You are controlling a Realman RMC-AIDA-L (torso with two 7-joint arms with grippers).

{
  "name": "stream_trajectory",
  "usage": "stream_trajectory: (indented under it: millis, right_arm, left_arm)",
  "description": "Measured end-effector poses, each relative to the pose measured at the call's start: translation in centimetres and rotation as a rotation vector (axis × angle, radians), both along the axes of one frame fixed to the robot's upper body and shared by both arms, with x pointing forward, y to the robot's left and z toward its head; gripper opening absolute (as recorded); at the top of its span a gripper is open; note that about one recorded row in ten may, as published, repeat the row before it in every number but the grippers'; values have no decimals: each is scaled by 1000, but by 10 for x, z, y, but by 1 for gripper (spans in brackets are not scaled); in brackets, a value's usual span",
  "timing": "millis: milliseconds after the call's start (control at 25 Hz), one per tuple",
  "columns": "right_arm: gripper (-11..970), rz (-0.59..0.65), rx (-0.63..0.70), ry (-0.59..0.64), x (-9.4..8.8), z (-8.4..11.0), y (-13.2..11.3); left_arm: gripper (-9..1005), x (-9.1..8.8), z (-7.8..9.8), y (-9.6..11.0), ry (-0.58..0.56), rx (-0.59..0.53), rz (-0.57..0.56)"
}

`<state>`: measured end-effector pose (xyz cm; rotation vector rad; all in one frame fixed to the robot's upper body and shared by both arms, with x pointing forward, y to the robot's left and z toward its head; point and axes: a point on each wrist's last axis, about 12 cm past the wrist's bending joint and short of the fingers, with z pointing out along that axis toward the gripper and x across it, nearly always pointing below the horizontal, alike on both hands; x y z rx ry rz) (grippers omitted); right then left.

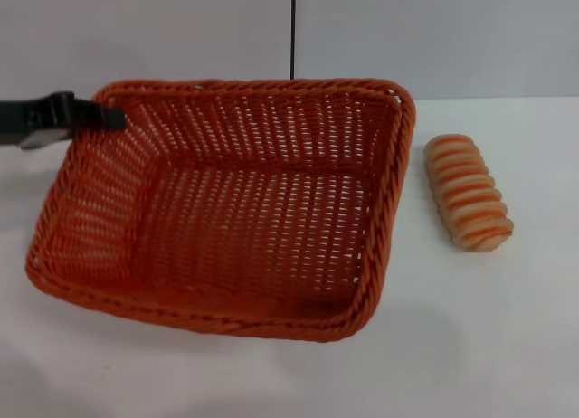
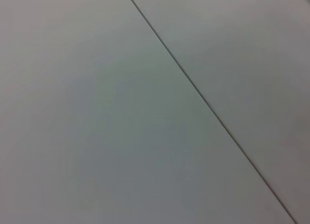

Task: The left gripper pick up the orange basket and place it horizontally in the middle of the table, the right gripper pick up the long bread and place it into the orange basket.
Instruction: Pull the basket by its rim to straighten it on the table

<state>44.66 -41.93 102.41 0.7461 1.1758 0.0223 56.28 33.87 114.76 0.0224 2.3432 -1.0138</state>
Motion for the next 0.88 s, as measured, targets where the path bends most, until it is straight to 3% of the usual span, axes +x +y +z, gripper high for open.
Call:
stream_trajectory:
  millis: [240,880]
  right_arm:
    - [821,3,-3,13,3,0,-1]
    - [820,18,-8,12,9,2,1]
  left_arm:
    - [220,-20,-32,3,51,-79,70]
    - [257,-37,-46,7,47,-92,87]
